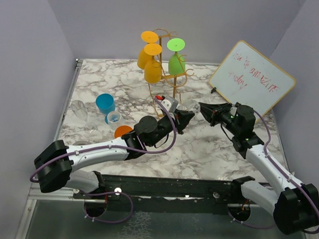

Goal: Place the wine glass upside down on the wine glass rack

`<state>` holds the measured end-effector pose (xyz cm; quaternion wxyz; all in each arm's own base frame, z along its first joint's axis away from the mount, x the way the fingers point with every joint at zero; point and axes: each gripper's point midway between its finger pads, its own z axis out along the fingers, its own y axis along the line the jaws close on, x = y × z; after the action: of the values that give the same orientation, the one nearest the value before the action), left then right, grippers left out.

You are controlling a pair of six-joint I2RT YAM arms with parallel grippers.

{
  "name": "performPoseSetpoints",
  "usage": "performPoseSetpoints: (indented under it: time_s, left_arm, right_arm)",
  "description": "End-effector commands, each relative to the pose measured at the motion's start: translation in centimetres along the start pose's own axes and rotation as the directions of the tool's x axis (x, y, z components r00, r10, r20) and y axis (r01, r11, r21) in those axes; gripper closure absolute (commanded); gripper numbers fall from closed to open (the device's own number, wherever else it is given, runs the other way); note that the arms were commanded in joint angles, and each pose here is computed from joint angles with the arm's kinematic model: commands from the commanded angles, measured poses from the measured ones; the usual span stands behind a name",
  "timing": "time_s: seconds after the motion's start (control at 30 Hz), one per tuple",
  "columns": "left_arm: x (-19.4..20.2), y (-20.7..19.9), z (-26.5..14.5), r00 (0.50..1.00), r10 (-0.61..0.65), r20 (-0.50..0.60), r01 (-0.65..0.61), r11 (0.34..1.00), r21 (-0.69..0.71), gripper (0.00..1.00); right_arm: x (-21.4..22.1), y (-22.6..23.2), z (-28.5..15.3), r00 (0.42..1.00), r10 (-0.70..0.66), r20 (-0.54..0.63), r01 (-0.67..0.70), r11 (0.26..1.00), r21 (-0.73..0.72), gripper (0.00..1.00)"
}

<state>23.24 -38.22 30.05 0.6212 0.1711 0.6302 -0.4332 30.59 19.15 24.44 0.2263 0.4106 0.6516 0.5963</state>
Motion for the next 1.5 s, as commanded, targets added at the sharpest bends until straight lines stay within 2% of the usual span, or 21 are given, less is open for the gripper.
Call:
performPoseSetpoints:
  time_s: [0.0, 0.07, 0.2, 0.23, 0.27, 0.3, 0.33, 0.4, 0.5, 0.63, 0.77, 0.9, 0.97, 1.13, 1.2, 1.33, 1.47]
  left_arm:
    - [-2.0, -2.1, -0.4, 0.997, -0.047, 0.057, 0.042, 0.996, 0.082, 1.0]
    - [-1.9, -2.1, -0.5, 0.997, -0.048, 0.056, 0.043, 0.996, 0.083, 1.0]
    - [-2.0, -1.9, -0.7, 0.997, -0.057, 0.057, 0.052, 0.996, 0.077, 0.99]
    - [-2.0, -1.8, -0.8, 0.997, -0.059, 0.058, 0.055, 0.996, 0.072, 0.93]
    - [-2.0, -1.7, -0.9, 0.996, -0.063, 0.061, 0.059, 0.996, 0.066, 0.83]
    - [-2.1, -1.5, -1.1, 0.996, -0.066, 0.065, 0.063, 0.996, 0.058, 0.78]
    - [-2.1, -1.3, -1.3, 0.995, -0.07, 0.067, 0.067, 0.997, 0.05, 0.65]
    - [-2.3, -1.0, -1.8, 0.994, -0.083, 0.076, 0.08, 0.996, 0.032, 0.5]
    - [-2.9, -0.5, -3.0, 0.99, -0.099, 0.099, 0.098, 0.995, 0.016, 0.35]
    - [-3.8, 0.6, -5.1, 0.986, -0.105, 0.132, 0.109, 0.994, -0.021, 0.19]
    - [-4.7, 1.4, -7.4, 0.987, -0.091, 0.133, 0.098, 0.994, -0.051, 0.08]
    - [-5.8, 2.4, -9.0, 0.994, -0.049, 0.1, 0.061, 0.991, -0.123, 0.03]
    - [-6.6, 3.2, -9.5, 0.997, -0.017, 0.071, 0.029, 0.983, -0.179, 0.02]
    - [-9.0, 5.2, -10.4, 0.996, 0.087, -0.033, -0.093, 0.936, -0.34, 0.01]
    - [-10.0, 6.3, -10.8, 0.991, 0.119, -0.06, -0.134, 0.9, -0.414, 0.01]
    - [-12.2, 8.4, -12.5, 0.984, 0.176, -0.041, -0.169, 0.823, -0.541, 0.01]
    - [-14.1, 8.8, -13.9, 0.976, 0.217, -0.017, -0.188, 0.803, -0.565, 0.01]
  right_arm:
    - [1.9, 1.8, -0.4, 0.995, -0.061, -0.081, 0.057, 0.997, -0.05, 0.93]
    - [1.9, 1.8, -0.4, 0.995, -0.066, -0.081, 0.061, 0.997, -0.056, 0.99]
    - [1.6, 2.1, -0.4, 0.992, -0.111, -0.055, 0.107, 0.991, -0.075, 0.99]
    - [1.5, 2.3, -0.5, 0.99, -0.132, -0.042, 0.128, 0.988, -0.084, 0.99]
    - [1.3, 2.5, -0.5, 0.987, -0.159, -0.025, 0.156, 0.984, -0.091, 0.99]
    - [1.0, 2.7, -0.5, 0.982, -0.187, -0.003, 0.185, 0.978, -0.099, 0.99]
    - [0.8, 2.9, -0.6, 0.976, -0.215, 0.019, 0.216, 0.971, -0.104, 0.99]
    - [0.3, 3.3, -0.7, 0.961, -0.27, 0.059, 0.275, 0.955, -0.112, 0.99]
    - [-0.4, 4.1, -0.9, 0.922, -0.367, 0.125, 0.382, 0.916, -0.127, 0.99]
    - [-1.0, 5.2, -1.4, 0.841, -0.501, 0.207, 0.533, 0.834, -0.146, 0.99]
    - [-1.5, 6.7, -2.3, 0.69, -0.656, 0.305, 0.715, 0.684, -0.145, 0.99]
    - [-0.4, 9.0, -3.4, 0.489, -0.788, 0.374, 0.872, 0.455, -0.18, 0.99]
    - [0.0, 10.0, -3.5, 0.389, -0.834, 0.392, 0.921, 0.347, -0.176, 0.99]
    - [0.0, 11.5, -3.0, 0.174, -0.894, 0.412, 0.983, 0.134, -0.123, 0.99]
    - [-0.5, 12.1, -2.7, 0.117, -0.898, 0.424, 0.992, 0.088, -0.088, 0.99]
    - [-2.9, 13.2, -1.5, 0.041, -0.903, 0.428, 0.997, 0.063, 0.036, 0.99]
    - [-4.7, 14.0, 0.0, -0.066, -0.913, 0.403, 0.991, -0.015, 0.13, 0.99]
